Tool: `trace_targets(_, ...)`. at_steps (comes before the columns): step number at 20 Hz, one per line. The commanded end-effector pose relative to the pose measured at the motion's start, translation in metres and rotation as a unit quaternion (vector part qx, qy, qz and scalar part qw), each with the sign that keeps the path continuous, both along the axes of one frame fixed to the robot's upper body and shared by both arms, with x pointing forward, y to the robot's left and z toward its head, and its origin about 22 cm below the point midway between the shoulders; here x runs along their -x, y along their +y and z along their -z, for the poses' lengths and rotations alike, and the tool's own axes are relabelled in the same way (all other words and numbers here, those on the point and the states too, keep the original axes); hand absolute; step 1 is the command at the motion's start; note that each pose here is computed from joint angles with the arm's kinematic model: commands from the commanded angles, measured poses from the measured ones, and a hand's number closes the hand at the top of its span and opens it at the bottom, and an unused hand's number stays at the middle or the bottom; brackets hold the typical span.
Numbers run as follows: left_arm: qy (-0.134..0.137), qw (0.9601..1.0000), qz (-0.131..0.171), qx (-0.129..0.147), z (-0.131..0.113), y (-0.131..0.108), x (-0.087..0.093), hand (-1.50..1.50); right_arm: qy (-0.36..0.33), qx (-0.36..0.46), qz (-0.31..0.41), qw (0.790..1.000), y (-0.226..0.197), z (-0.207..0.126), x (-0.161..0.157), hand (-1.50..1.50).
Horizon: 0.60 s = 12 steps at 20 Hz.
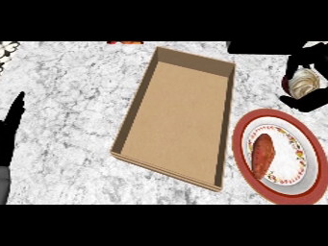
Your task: Pick the cupcake from the plate and place it in the cardboard box
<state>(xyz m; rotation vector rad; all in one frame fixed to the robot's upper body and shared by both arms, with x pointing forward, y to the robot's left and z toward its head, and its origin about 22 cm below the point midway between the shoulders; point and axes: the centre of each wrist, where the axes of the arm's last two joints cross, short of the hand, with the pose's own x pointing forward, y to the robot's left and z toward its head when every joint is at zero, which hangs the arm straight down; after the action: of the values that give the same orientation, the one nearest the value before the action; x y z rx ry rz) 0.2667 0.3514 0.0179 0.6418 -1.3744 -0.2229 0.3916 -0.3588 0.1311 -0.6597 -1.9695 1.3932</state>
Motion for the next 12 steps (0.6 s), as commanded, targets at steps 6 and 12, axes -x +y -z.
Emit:
trace_targets(6, 0.01, 0.9999, -0.008, 0.007, 0.007, 0.019, 0.007, 0.0, 0.034, -0.068, -0.093, 0.993, 0.069, -0.028, -0.014, 1.5)
trace_targets(12, 0.003, 1.0, -0.006, 0.004, 0.004, 0.013, 0.015, 0.0, 0.082, -0.126, -0.102, 0.983, 0.136, -0.074, -0.028, 1.5)
